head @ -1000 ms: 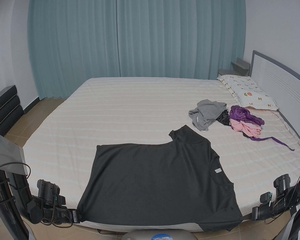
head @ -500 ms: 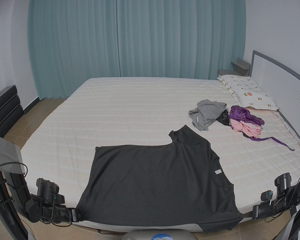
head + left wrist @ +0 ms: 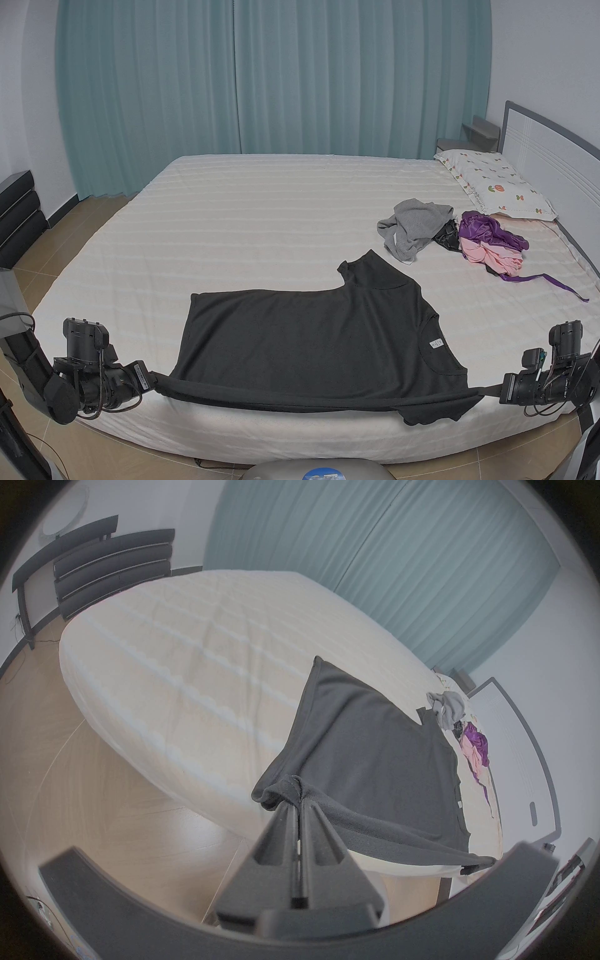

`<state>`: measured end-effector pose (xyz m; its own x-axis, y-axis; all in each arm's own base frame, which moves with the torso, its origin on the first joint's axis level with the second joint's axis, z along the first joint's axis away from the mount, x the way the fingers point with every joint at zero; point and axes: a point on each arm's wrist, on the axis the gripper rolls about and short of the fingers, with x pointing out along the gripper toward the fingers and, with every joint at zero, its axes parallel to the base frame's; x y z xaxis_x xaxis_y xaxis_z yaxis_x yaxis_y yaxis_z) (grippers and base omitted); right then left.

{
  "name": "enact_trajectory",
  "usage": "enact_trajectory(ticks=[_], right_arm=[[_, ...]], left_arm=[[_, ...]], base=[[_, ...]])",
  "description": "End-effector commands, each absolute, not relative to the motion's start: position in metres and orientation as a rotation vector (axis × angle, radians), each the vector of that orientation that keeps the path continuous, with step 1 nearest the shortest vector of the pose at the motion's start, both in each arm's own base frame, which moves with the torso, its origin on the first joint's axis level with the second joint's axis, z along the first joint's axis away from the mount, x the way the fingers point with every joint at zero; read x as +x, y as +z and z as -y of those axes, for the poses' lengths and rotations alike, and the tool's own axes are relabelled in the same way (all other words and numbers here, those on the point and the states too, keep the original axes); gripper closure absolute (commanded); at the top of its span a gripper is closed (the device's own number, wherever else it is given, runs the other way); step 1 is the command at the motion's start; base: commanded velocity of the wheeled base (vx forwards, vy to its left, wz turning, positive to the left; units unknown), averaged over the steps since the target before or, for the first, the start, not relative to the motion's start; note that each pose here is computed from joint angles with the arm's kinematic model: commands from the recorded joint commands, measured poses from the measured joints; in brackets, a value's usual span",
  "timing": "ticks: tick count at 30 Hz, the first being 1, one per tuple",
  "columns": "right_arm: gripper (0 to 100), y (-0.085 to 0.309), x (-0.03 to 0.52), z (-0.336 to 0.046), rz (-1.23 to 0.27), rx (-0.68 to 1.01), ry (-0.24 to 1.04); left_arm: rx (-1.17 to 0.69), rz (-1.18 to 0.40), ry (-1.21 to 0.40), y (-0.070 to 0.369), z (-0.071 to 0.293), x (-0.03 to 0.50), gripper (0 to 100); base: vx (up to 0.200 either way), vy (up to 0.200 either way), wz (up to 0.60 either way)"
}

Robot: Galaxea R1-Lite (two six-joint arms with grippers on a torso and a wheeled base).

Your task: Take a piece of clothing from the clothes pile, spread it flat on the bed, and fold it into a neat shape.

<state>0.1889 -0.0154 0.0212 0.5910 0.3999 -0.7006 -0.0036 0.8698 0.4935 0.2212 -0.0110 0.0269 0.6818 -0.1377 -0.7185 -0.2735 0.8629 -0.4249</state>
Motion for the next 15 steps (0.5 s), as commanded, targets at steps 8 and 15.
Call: enact_trajectory(ticks=[8, 15], right_arm=[[100, 0.028, 0.207, 0.010, -0.862, 0.436, 0.256], [100, 0.032, 0.224, 0.008, -0.841, 0.449, 0.262]], left_arm=[[-0.537, -0.793, 0.056, 0.035, 0.017, 0.224, 100], [-0.541, -0.813, 0.070, 0.025, 0.016, 0.238, 100]], base=[[0.000, 0.000, 0.00], [0.000, 0.000, 0.00]])
